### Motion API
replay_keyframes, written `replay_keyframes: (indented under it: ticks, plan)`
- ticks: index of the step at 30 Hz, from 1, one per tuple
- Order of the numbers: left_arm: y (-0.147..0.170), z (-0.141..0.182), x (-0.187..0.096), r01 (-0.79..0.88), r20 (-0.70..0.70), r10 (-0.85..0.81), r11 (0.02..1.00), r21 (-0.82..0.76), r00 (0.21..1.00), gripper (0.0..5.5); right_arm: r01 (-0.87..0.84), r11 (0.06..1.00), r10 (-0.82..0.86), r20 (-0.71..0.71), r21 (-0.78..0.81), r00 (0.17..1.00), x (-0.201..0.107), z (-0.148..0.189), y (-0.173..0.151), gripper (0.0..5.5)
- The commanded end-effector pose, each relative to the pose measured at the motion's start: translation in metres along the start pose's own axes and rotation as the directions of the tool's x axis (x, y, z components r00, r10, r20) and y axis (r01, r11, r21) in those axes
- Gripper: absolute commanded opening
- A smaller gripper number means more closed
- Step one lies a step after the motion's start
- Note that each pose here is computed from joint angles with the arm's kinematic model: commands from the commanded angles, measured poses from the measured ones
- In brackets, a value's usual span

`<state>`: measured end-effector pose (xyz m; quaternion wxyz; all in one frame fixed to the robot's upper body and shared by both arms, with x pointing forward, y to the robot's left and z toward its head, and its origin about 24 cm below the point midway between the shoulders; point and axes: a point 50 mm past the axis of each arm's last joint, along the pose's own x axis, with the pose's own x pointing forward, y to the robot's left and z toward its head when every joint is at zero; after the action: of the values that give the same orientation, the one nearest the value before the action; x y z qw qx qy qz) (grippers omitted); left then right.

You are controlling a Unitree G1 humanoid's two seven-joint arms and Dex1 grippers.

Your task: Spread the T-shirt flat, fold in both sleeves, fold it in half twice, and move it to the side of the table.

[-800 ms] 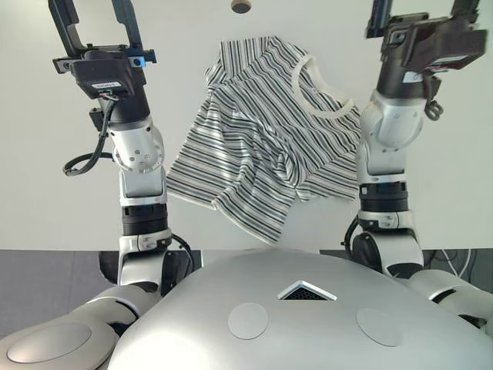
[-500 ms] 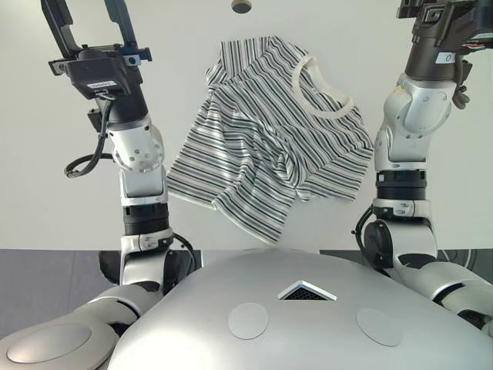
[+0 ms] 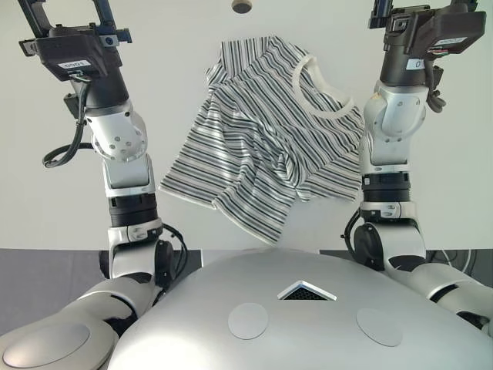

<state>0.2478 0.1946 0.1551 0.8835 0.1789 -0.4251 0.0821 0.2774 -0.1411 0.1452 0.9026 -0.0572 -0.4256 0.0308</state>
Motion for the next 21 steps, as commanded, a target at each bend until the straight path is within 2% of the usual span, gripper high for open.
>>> replay_keyframes:
  ticks: [1, 7, 13, 17, 21]
  plan:
    - [0.001, 0.0, 0.012, 0.017, 0.019, -0.017, 1.0, -0.015, 1.0, 2.27, 0.005, 1.0, -0.006, -0.017, -0.018, 1.0, -0.001, -0.002, 0.001, 3.52]
    - [0.003, 0.001, 0.016, 0.034, 0.025, -0.033, 0.999, -0.023, 0.999, 2.27, 0.02, 1.0, -0.02, -0.039, -0.019, 0.999, -0.01, -0.003, 0.003, 3.52]
    - [0.005, 0.001, 0.014, 0.037, 0.021, -0.036, 0.999, -0.012, 0.999, 2.27, 0.039, 0.998, -0.041, -0.041, -0.045, 0.998, -0.011, 0.0, -0.01, 3.52]
    - [-0.002, 0.003, 0.015, 0.053, 0.032, -0.052, 0.998, -0.032, 0.998, 2.27, 0.034, 0.999, -0.034, -0.099, 0.001, 0.994, -0.024, -0.006, 0.001, 3.52]
    - [-0.006, -0.001, 0.009, 0.078, 0.001, -0.078, 0.996, -0.041, 0.997, 2.27, 0.046, 0.999, -0.044, -0.145, 0.012, 0.989, -0.028, -0.009, -0.01, 3.52]
